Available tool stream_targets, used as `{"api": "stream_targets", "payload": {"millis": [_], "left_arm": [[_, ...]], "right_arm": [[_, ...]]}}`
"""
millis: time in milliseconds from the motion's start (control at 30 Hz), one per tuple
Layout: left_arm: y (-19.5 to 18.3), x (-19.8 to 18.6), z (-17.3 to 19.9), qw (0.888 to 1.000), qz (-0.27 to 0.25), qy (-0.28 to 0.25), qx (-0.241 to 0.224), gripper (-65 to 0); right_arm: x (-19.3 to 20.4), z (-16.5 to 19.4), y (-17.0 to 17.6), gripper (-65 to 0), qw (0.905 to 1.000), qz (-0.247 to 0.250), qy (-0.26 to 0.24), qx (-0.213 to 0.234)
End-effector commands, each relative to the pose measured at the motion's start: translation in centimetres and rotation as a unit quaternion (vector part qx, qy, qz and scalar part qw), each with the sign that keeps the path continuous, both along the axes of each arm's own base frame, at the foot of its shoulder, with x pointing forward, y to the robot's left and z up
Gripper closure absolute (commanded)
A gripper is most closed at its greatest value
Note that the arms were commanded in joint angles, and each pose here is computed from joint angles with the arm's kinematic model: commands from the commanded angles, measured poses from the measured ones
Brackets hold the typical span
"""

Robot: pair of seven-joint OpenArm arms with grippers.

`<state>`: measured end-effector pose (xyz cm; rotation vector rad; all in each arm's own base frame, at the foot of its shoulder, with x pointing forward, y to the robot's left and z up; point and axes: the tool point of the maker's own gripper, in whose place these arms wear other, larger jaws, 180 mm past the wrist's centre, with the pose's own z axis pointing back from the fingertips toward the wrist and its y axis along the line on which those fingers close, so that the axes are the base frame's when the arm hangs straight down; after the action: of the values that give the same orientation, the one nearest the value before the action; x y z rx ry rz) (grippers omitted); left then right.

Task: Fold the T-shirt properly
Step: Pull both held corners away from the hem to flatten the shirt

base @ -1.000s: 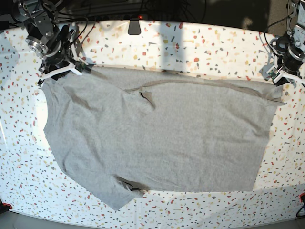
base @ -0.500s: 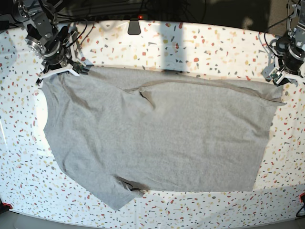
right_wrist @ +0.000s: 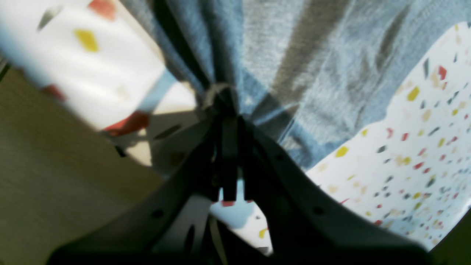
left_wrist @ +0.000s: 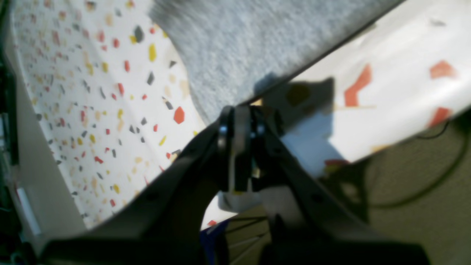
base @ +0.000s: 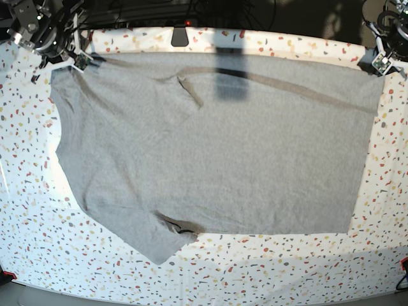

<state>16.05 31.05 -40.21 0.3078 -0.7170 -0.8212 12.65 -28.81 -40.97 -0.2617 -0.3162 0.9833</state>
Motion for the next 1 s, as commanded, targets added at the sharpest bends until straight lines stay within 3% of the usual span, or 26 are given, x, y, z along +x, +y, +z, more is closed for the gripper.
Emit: {"api": "stream_targets", "payload": {"millis": [0, 500, 833, 867, 967], "left_arm": [[0.4, 0.3, 1.1, 1.000, -0.007, -0.012, 0.012, 0.0], [0.9, -3.5, -0.3, 0.999, 0.001, 0.044, 0.028, 0.0], [1.0, -3.6, -0.4, 0.998, 0.002, 0.046, 0.029, 0.0], [1.0, -3.6, -0.4, 0.998, 0.002, 0.046, 0.029, 0.0], [1.0, -3.6, -0.4, 0.998, 0.002, 0.046, 0.029, -19.9]], "right_arm": [[-0.1, 0.4, -0.4, 0.0, 1.0000, 0.003, -0.001, -0.008], [-3.6, -0.4, -0.7, 0.0, 0.9993, -0.006, 0.034, -0.014], [-4.7, -0.6, -1.5, 0.0, 0.9978, -0.017, 0.054, -0.033], [-4.9, -0.6, -1.7, -5.6, 0.9972, -0.022, 0.061, -0.039], [-5.6, -0.7, -2.3, -21.4, 0.9948, -0.038, 0.080, -0.051]]}}
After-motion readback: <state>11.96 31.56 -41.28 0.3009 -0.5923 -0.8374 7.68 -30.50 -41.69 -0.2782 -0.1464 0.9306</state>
